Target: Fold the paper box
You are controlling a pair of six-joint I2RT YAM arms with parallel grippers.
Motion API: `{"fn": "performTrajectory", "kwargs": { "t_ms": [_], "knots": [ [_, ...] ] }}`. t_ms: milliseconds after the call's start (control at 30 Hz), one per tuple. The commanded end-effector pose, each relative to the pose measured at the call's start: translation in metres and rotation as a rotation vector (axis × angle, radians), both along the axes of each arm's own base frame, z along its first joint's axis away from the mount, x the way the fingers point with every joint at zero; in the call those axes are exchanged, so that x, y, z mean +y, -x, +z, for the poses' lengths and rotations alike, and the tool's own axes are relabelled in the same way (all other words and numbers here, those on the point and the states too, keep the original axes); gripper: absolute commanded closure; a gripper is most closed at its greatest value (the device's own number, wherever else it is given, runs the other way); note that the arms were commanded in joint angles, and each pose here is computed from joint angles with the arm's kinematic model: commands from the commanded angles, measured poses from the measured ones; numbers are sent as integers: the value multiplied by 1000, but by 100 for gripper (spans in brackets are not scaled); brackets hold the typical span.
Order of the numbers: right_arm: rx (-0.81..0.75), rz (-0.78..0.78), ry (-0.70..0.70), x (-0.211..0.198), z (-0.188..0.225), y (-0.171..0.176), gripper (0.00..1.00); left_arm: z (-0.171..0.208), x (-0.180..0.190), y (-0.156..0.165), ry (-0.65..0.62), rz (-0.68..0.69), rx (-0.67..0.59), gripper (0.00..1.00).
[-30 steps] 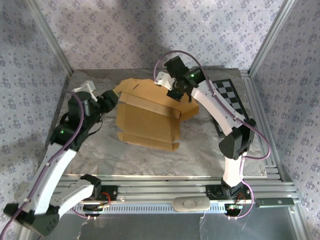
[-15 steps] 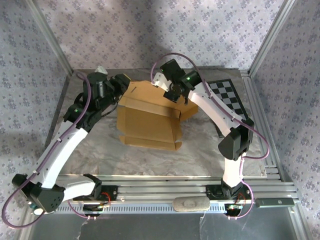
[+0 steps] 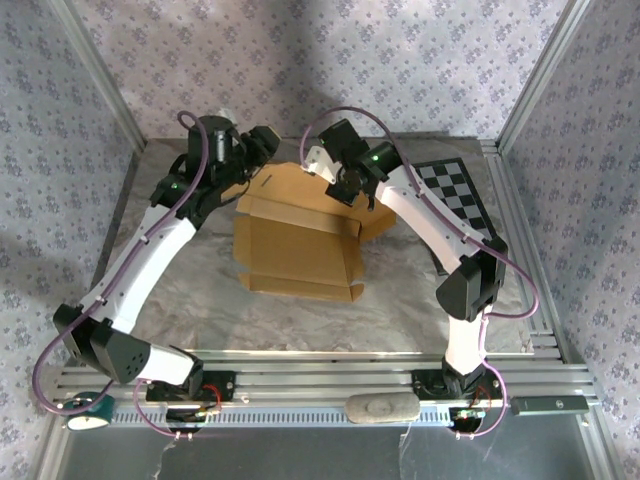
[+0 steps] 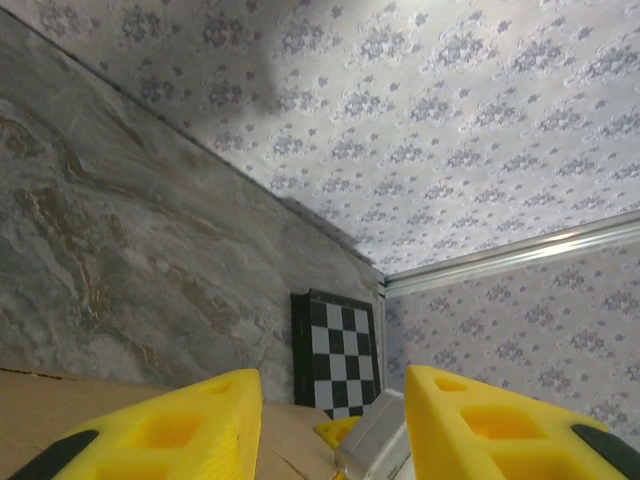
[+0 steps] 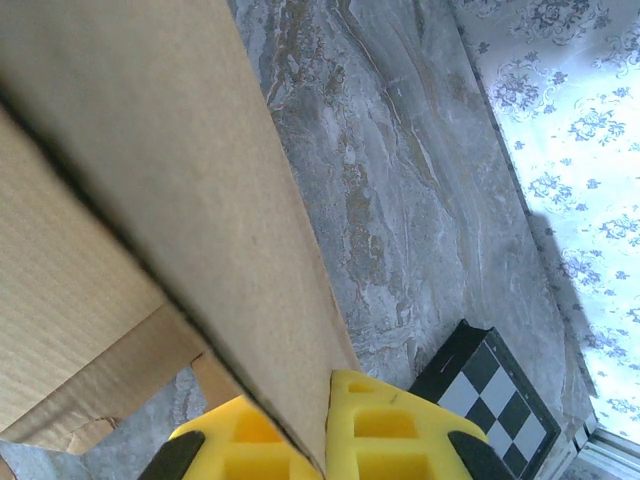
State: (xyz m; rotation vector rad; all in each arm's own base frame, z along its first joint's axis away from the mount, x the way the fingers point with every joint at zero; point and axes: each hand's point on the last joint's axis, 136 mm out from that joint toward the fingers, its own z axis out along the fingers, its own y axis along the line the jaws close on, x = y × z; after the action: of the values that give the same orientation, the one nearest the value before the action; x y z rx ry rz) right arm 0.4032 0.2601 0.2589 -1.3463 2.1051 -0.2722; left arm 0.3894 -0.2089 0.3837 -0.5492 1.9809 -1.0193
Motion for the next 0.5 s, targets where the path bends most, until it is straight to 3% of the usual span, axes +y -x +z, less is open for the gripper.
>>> {"fn": "performTrajectory", "kwargs": {
  "t_ms": [0, 467],
  "knots": [
    [64, -6, -40, 6, -5, 15, 100, 11, -9, 10, 40, -38, -28, 57],
    [43, -41, -93, 18, 5, 15, 100, -21, -14, 14, 122, -7, 41, 55]
  ]
}}
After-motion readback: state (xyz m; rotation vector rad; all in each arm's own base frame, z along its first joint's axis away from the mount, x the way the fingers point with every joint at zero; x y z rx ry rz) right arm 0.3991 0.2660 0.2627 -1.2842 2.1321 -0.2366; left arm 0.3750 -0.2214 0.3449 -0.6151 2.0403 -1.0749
